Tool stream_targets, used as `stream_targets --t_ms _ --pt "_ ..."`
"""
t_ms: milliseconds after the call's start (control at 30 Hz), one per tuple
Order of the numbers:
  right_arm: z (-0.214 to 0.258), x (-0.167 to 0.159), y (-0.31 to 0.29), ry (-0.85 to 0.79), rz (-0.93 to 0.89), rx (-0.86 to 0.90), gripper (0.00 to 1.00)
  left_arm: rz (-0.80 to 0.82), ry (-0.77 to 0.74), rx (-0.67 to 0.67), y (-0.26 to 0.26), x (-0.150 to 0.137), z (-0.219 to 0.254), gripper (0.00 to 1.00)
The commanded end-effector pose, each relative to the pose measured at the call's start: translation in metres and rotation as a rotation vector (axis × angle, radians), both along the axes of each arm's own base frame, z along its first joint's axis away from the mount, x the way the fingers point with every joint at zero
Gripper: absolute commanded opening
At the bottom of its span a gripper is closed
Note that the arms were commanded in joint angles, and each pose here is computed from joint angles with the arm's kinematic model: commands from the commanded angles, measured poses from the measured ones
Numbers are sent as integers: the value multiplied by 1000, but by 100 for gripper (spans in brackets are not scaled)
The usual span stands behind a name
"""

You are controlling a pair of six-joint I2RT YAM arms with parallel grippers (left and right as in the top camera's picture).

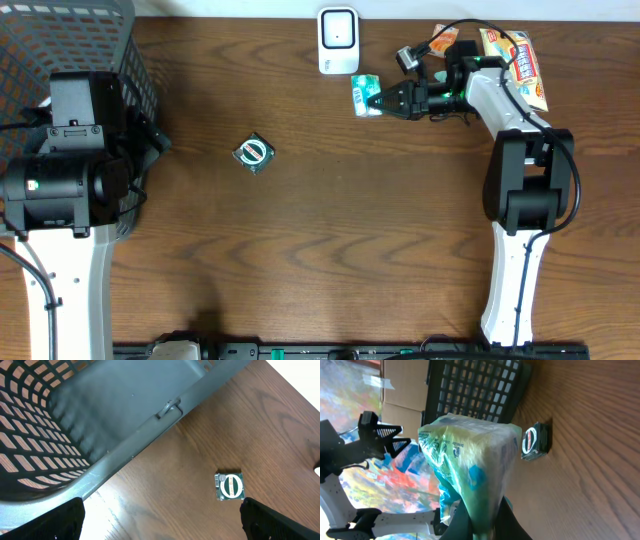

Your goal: Scan the item barcode

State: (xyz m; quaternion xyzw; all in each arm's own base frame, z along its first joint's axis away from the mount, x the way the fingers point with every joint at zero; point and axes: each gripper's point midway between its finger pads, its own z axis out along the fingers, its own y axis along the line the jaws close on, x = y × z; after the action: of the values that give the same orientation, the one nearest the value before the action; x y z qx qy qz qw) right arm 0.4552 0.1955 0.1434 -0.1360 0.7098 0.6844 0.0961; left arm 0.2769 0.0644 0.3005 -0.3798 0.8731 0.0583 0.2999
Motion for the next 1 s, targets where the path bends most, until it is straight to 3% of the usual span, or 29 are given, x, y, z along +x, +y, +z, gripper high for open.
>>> stream_targets --t_ms 0,367,567,767,867,967 --pt "26 2 -5 -72 -8 39 1 16 -4 6 4 -1 2 98" --pt "24 -1 3 -98 9 31 1 16 -4 6 4 -1 2 98" --pt "-54 -8 13 -37 32 -457 1 16 -4 6 4 -1 2 97" --pt "-84 16 -10 -79 -75 -904 1 16 -4 6 4 -1 2 98" --pt "-72 44 -27 -219 -163 -1159 1 16 -4 6 4 -1 2 98" --pt "-45 79 -24 -472 -218 -1297 1 16 -4 6 4 -1 2 98"
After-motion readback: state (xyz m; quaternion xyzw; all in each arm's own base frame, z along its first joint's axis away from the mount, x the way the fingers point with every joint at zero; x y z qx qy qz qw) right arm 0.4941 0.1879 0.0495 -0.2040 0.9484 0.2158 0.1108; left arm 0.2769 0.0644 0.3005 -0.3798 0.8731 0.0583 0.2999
